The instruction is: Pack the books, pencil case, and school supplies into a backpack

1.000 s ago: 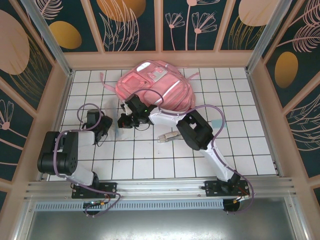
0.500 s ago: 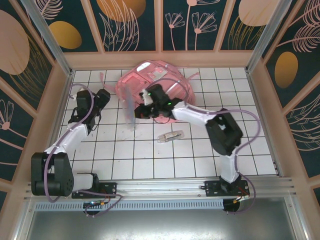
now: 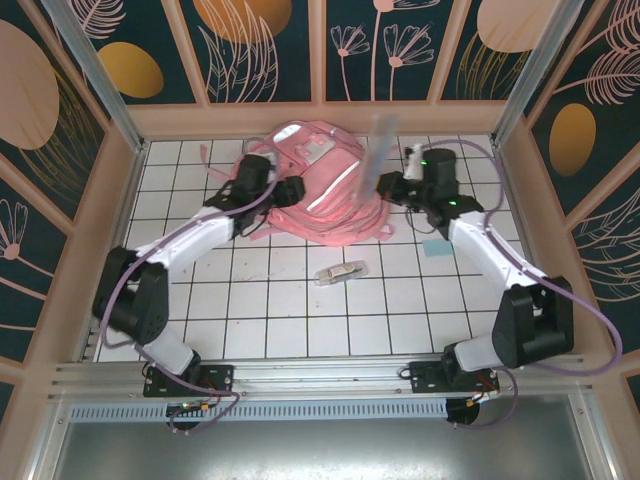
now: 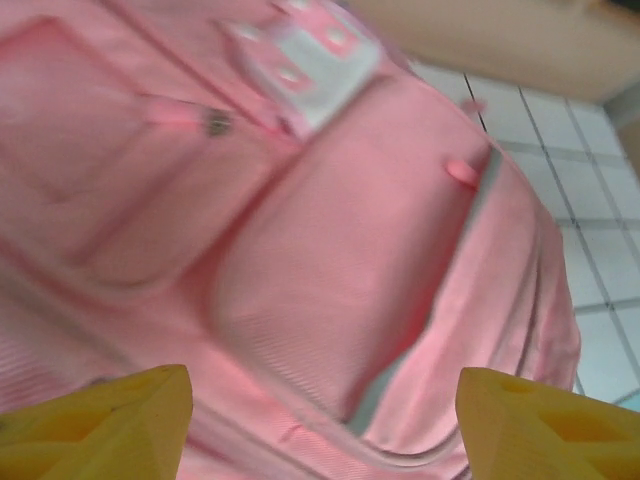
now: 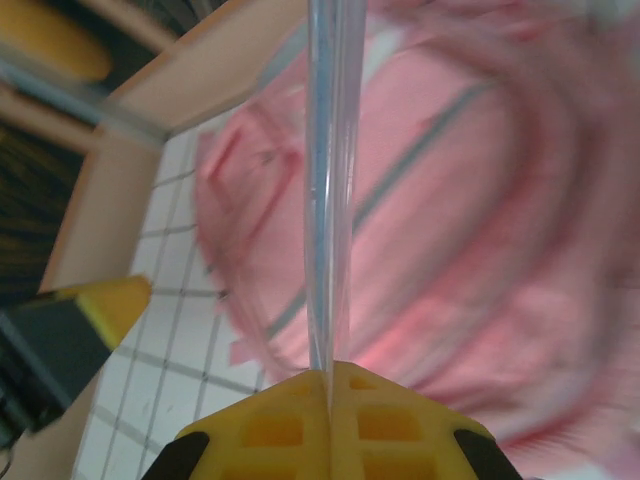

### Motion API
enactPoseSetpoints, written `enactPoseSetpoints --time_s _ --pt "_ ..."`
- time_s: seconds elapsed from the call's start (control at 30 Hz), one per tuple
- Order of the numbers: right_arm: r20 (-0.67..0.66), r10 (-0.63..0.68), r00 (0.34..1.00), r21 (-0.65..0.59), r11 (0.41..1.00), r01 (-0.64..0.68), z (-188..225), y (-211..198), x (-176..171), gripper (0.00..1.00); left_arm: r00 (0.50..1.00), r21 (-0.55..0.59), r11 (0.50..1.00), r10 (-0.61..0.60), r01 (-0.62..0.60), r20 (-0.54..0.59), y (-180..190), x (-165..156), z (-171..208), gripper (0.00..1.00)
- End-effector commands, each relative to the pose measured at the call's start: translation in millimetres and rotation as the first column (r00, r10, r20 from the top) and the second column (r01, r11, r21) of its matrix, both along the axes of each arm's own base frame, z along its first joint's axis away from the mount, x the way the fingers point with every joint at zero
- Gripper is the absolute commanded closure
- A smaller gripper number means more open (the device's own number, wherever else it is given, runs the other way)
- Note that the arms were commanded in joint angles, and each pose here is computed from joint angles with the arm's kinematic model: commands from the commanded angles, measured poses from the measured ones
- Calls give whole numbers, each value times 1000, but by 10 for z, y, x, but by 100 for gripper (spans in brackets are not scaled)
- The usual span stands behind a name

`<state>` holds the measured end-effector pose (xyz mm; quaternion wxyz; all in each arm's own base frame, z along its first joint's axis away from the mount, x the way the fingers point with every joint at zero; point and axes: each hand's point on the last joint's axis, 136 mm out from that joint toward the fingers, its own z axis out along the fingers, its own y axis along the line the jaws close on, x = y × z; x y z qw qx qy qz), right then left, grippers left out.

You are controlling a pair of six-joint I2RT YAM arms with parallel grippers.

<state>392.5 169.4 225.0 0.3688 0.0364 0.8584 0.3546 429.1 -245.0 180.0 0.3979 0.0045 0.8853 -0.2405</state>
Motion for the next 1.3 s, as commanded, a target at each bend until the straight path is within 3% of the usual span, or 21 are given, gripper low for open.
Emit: enactPoseSetpoints --time_s 0.0,0.23,0.5,0.6,0.67,0.73,0.77,0.9,1.03,1.27 --pt "0 -94 996 15 995 94 -69 -432 -38 100 991 194 972 -133 131 -2 -387 -4 -157 30" --pt "-31 -203 979 93 974 205 -219 -987 -185 100 969 444 864 -238 239 -59 -1050 87 -499 29" --pt "-28 -235 971 99 966 237 -241 -1141 -274 100 988 626 765 -118 153 -98 -899 286 -882 31" --pt "-28 -233 972 98 967 235 -246 -1141 -277 100 989 649 746 -106 148 -104 -867 307 -989 44" --pt "-26 -229 973 100 968 230 -240 -1134 -280 100 987 655 739 -106 157 -117 -872 309 -1060 66" --pt "-20 -220 975 100 970 221 -226 -1123 -285 100 986 641 750 -108 163 -123 -900 311 -1043 84" --pt "-21 -215 976 99 971 216 -233 -1118 -287 100 986 625 763 -115 166 -121 -933 305 -992 100" --pt "-17 -199 980 100 975 199 -253 -1096 -279 100 984 526 833 -163 173 -66 -1060 301 -471 100" --pt "-7 -106 994 177 979 106 -209 -880 -251 100 978 347 918 -210 193 12 -1105 326 252 100" --pt "-15 30 999 224 974 -26 -269 -322 -124 100 977 149 972 -195 181 83 -872 449 885 100"
